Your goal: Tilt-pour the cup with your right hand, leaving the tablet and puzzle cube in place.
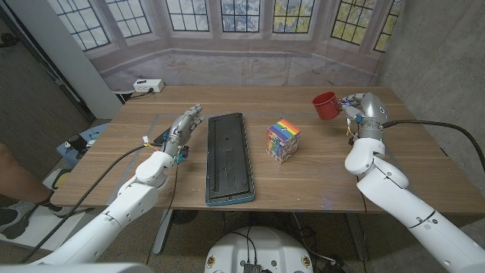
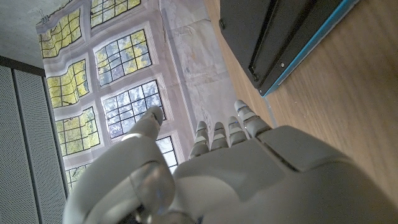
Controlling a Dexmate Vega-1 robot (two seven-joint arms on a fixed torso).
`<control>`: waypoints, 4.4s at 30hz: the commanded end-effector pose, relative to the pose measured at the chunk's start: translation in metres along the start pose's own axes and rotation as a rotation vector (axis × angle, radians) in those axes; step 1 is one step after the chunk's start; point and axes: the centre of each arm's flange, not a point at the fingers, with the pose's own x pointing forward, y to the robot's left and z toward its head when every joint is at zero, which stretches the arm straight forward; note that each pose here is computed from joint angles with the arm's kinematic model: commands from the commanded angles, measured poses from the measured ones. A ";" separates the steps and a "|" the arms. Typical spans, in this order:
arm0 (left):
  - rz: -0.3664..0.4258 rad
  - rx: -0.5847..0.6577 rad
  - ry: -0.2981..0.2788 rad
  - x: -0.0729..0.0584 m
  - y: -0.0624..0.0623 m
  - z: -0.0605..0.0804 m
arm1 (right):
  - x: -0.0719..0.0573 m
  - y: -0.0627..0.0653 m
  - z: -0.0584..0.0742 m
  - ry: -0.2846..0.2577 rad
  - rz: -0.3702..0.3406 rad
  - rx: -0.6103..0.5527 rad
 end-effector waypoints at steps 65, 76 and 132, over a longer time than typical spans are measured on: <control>0.046 -0.034 0.001 -0.024 0.007 0.000 | -0.007 0.128 -0.069 0.333 -0.159 0.302; 0.043 -0.032 -0.002 -0.022 0.004 0.002 | -0.009 0.128 -0.075 0.336 -0.163 0.306; 0.041 -0.038 0.000 -0.030 0.008 -0.001 | -0.028 0.107 -0.071 0.318 0.010 0.241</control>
